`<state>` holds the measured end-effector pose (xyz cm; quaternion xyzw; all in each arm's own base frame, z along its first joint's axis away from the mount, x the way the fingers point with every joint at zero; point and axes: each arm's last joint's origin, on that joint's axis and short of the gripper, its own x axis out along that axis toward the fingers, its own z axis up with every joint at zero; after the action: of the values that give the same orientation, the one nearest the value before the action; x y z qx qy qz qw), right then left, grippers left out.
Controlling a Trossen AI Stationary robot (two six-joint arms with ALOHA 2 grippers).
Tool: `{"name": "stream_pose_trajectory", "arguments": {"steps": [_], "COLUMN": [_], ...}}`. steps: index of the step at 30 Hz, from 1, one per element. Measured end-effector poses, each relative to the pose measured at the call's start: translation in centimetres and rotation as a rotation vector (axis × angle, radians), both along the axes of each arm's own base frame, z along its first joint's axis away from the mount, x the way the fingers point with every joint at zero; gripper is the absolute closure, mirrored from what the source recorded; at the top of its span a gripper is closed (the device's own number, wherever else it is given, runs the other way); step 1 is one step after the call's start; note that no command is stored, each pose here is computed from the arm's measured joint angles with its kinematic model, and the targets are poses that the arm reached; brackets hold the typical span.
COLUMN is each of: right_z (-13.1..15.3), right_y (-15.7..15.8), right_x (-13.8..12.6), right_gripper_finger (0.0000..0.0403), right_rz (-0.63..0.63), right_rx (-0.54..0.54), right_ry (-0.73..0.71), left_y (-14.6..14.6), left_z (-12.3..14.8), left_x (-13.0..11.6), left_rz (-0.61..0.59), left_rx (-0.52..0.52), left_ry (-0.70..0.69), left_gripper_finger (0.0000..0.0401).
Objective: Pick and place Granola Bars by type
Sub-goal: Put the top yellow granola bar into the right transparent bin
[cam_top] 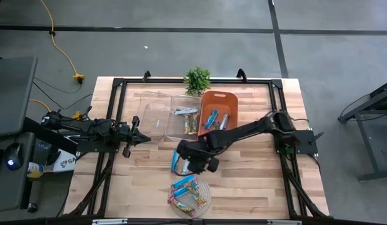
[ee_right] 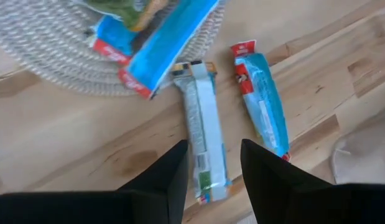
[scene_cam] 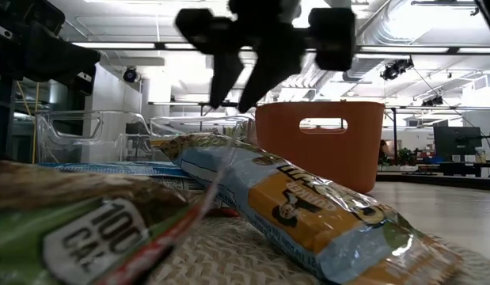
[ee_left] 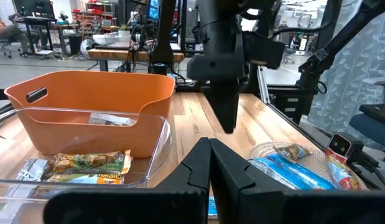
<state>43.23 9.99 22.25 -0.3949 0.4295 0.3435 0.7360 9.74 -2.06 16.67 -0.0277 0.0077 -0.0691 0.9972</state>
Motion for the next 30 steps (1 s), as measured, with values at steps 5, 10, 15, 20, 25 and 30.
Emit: {"name": "stream_pose_trajectory", "arguments": {"steps": [5, 10, 15, 20, 25, 30], "right_z": [-1.3, -3.4, -4.4, -4.2, -5.0, -5.2], "right_y": [0.7, 1.2, 1.0, 0.8, 0.7, 0.2], "right_x": [2.0, 2.7, 3.2, 3.8, 3.5, 3.6], "right_gripper_finger": [0.0274, 0.0272, 0.0246, 0.0211, 0.0193, 0.0193], "right_rz": [0.021, 0.052, 0.043, 0.049, 0.043, 0.033], "right_rx": [-0.001, 0.002, -0.034, -0.049, -0.076, -0.081], "right_ry": [0.077, 0.147, 0.139, 0.072, 0.091, 0.096], "left_y": [0.0, 0.0, 0.0, 0.0, 0.0, 0.0], "left_z": [0.0, 0.0, 0.0, 0.0, 0.0, 0.0], "left_x": [0.0, 0.0, 0.0, 0.0, 0.0, 0.0], "left_rz": [0.0, 0.0, 0.0, 0.001, 0.0, 0.0], "left_rx": [0.0, 0.0, 0.0, 0.0, 0.0, 0.0], "left_ry": [0.0, 0.0, 0.0, 0.0, 0.0, 0.0], "left_gripper_finger": [0.04, 0.04, 0.04, 0.04, 0.04, 0.04]}}
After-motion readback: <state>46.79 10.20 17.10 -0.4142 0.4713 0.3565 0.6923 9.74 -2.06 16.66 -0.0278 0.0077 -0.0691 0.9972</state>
